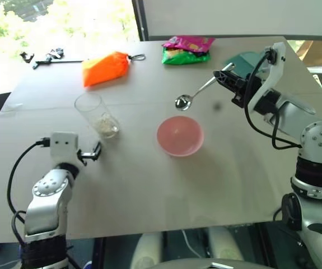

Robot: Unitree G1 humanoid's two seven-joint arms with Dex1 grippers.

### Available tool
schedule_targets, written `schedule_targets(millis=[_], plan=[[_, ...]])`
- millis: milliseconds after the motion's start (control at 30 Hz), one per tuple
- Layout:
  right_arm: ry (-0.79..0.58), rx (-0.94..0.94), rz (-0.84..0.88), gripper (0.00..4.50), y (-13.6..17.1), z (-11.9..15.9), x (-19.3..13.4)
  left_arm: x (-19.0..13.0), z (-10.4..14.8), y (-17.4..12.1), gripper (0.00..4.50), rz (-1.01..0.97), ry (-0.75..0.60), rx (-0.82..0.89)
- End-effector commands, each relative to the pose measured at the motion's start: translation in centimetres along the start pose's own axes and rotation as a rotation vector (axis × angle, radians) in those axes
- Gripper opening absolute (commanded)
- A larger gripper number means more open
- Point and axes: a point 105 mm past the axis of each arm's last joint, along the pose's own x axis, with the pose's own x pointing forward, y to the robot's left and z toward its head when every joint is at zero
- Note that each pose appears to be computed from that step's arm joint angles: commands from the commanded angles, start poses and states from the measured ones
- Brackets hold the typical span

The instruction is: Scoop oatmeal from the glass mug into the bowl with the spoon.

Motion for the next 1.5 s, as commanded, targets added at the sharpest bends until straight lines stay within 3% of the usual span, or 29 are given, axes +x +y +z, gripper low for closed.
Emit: schedule_targets(millis=[33, 167, 433, 833, 1133, 1500], plan=[[-0.041, -0.035, 0.031, 0.00, 0.9, 1.1, -0.3, -2.2, 3.0, -3.0, 4.46, -0.120, -0.143, -0.074], [-0.035, -0.035, 0.039, 0.00, 0.9, 1.0, -0.1, -3.6, 4.8, -8.0, 4.46, -0.199, -0.214, -0.140], [-0.025, -0.049, 0.044, 0.00, 1.0, 1.2, 0.0, -2.3, 5.2, -11.2, 4.46, -0.058, -0.175, -0.179], [-0.011, -0.069, 0.026, 0.00, 0.9, 1.5, -0.5, -0.1, 6.3, -10.3, 4.46, 0.173, -0.225, -0.173], [-0.003, -0.072, 0.020, 0.00, 0.8, 1.4, -0.6, 0.3, 6.6, -10.5, 4.46, 0.211, -0.254, -0.182], [0.001, -0.064, 0.030, 0.00, 0.7, 1.2, -0.5, -2.1, 6.0, -6.4, 4.46, 0.342, -0.266, -0.189]])
